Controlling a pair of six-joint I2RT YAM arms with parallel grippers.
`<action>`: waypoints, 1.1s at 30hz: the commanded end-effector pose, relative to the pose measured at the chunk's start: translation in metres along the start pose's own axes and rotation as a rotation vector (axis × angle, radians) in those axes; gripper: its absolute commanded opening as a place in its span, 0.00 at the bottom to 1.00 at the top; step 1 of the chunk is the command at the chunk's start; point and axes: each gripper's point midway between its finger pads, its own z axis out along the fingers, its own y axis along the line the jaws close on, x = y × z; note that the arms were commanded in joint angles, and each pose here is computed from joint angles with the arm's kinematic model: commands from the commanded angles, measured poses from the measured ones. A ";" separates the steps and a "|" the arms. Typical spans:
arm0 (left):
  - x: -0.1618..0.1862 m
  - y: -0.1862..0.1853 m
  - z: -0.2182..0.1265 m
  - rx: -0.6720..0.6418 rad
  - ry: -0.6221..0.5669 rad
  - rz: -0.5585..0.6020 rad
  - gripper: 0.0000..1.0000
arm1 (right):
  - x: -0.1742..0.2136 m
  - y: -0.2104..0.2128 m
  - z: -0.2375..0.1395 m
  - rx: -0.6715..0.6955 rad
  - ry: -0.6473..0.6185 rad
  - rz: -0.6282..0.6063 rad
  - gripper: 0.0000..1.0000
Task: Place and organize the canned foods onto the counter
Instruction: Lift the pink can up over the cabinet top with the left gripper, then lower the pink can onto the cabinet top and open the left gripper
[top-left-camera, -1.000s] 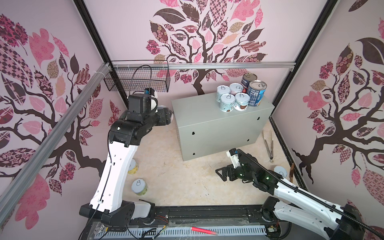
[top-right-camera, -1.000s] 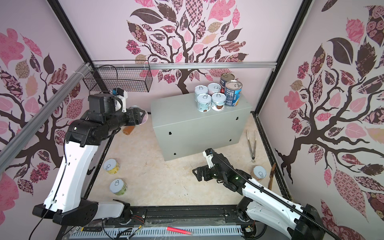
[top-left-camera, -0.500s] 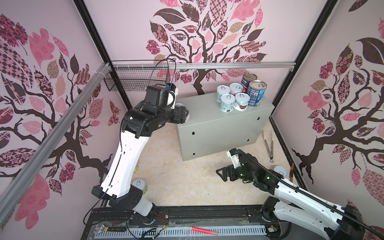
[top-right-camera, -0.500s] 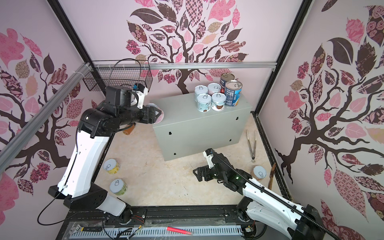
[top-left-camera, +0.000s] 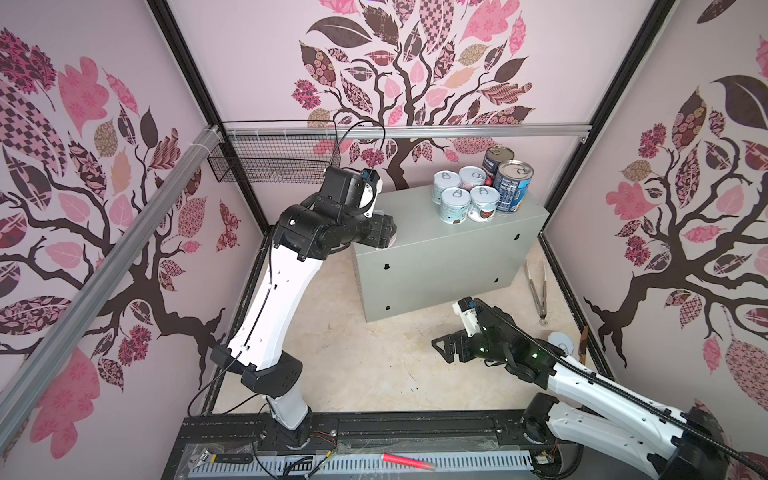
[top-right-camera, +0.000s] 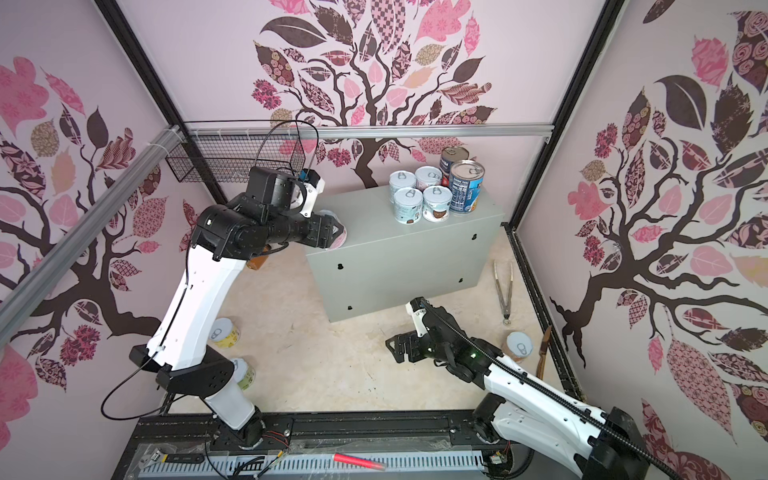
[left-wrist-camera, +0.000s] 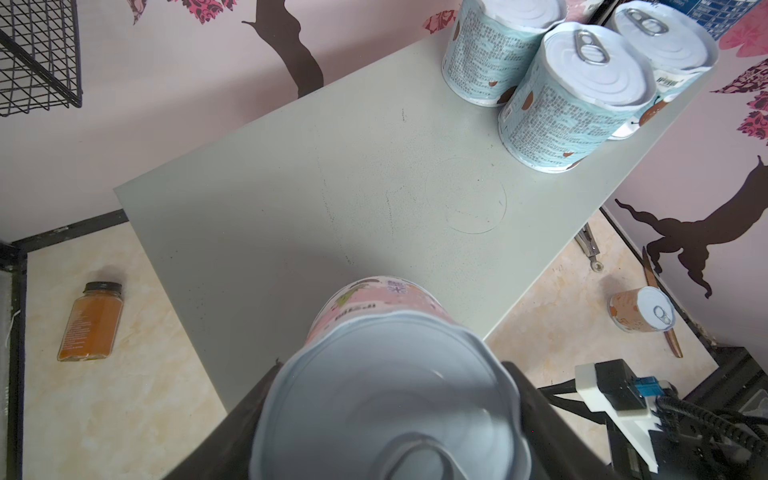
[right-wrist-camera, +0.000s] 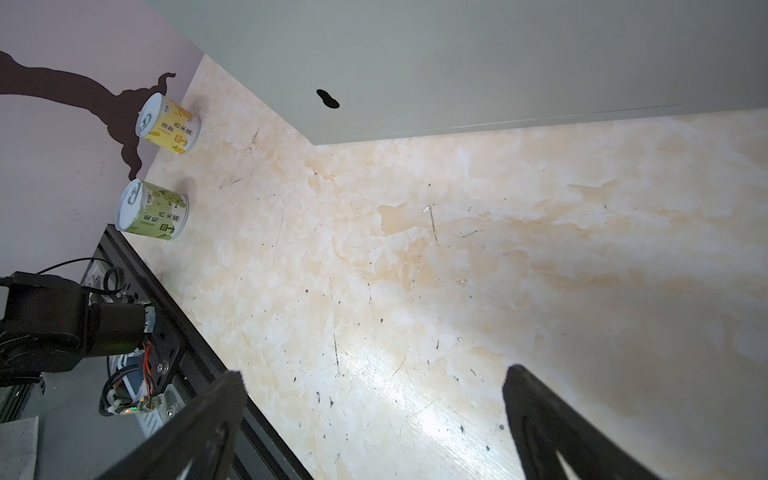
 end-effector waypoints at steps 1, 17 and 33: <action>-0.021 -0.008 -0.006 0.019 -0.074 0.030 0.64 | 0.003 0.000 0.003 -0.005 0.002 -0.021 1.00; -0.030 -0.015 0.041 0.025 -0.048 0.054 0.83 | 0.007 -0.002 0.001 -0.009 -0.007 -0.009 1.00; -0.042 -0.014 -0.036 0.044 -0.275 0.075 0.94 | 0.008 -0.004 0.003 -0.002 -0.008 0.000 1.00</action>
